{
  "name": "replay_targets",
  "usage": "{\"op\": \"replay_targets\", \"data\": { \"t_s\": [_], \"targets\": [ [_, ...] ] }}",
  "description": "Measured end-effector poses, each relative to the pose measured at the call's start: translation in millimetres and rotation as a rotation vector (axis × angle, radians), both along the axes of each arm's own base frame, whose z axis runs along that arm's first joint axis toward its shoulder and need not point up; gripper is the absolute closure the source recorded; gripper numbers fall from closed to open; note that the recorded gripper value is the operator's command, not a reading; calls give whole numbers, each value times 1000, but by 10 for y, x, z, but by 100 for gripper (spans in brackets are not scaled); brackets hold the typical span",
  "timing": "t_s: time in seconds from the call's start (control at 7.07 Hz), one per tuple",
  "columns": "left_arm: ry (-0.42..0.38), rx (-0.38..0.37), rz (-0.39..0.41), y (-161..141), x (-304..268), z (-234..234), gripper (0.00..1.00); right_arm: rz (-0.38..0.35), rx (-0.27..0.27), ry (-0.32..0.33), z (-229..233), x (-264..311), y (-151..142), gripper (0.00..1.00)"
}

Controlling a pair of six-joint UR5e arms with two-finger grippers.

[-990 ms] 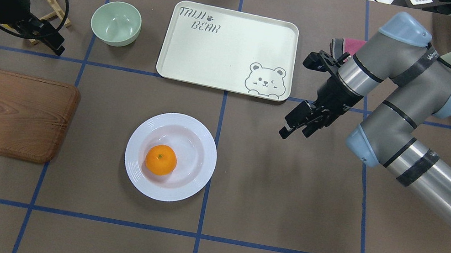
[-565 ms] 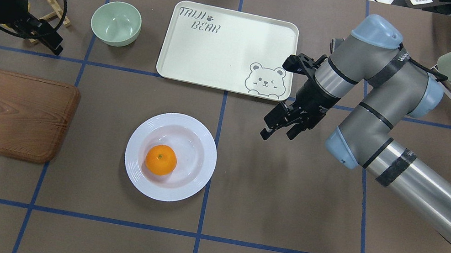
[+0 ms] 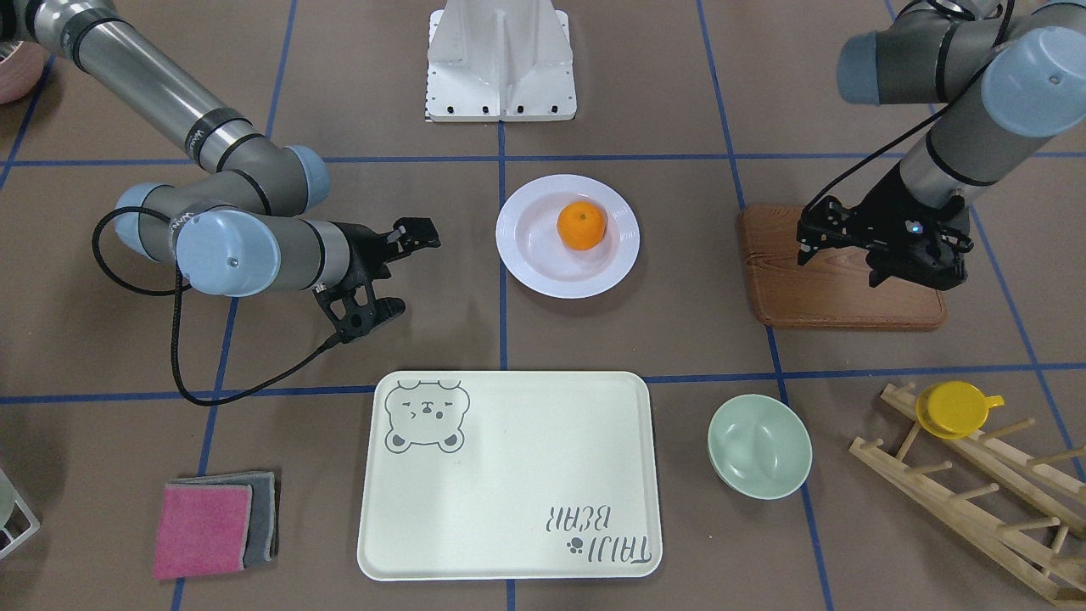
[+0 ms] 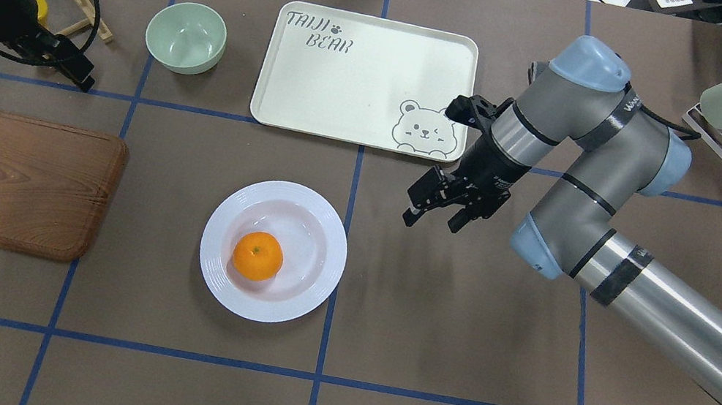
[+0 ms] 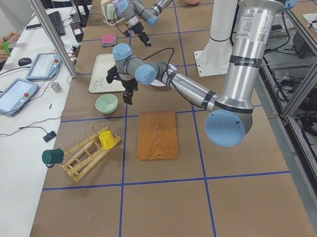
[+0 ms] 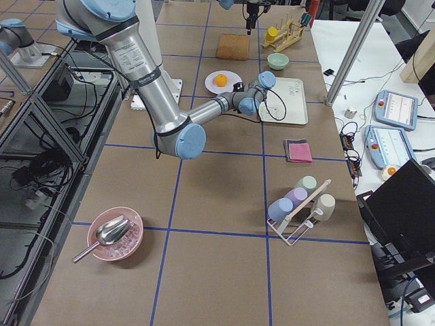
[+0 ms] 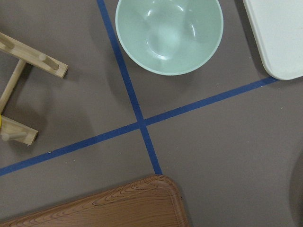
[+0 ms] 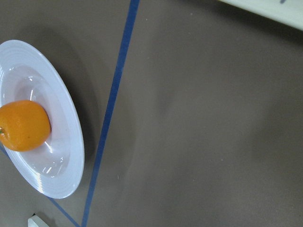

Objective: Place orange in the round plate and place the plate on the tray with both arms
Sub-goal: 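Move the right gripper down to the plate rim farthest from the left arm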

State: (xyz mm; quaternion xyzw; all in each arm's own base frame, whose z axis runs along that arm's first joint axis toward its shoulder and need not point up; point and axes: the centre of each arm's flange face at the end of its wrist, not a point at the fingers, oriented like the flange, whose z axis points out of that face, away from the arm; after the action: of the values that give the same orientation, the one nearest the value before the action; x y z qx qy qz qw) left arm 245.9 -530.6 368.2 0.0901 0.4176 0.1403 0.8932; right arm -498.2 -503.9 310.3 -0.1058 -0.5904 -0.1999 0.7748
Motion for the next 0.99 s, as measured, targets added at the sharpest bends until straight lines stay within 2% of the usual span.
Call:
{"op": "replay_targets", "data": {
  "t_s": [0.28,0.57,0.99],
  "targets": [
    [-1,-1,2,0,10,14,2,128,-84,-24,34,-366,433,0],
    [-2,-3,4,0,26,21,2,189,-175,-71,125,-429,675,0],
    [-2,-4,7,-3,51,16,2,277,-262,-214,50,-570,1061,0]
  ]
}}
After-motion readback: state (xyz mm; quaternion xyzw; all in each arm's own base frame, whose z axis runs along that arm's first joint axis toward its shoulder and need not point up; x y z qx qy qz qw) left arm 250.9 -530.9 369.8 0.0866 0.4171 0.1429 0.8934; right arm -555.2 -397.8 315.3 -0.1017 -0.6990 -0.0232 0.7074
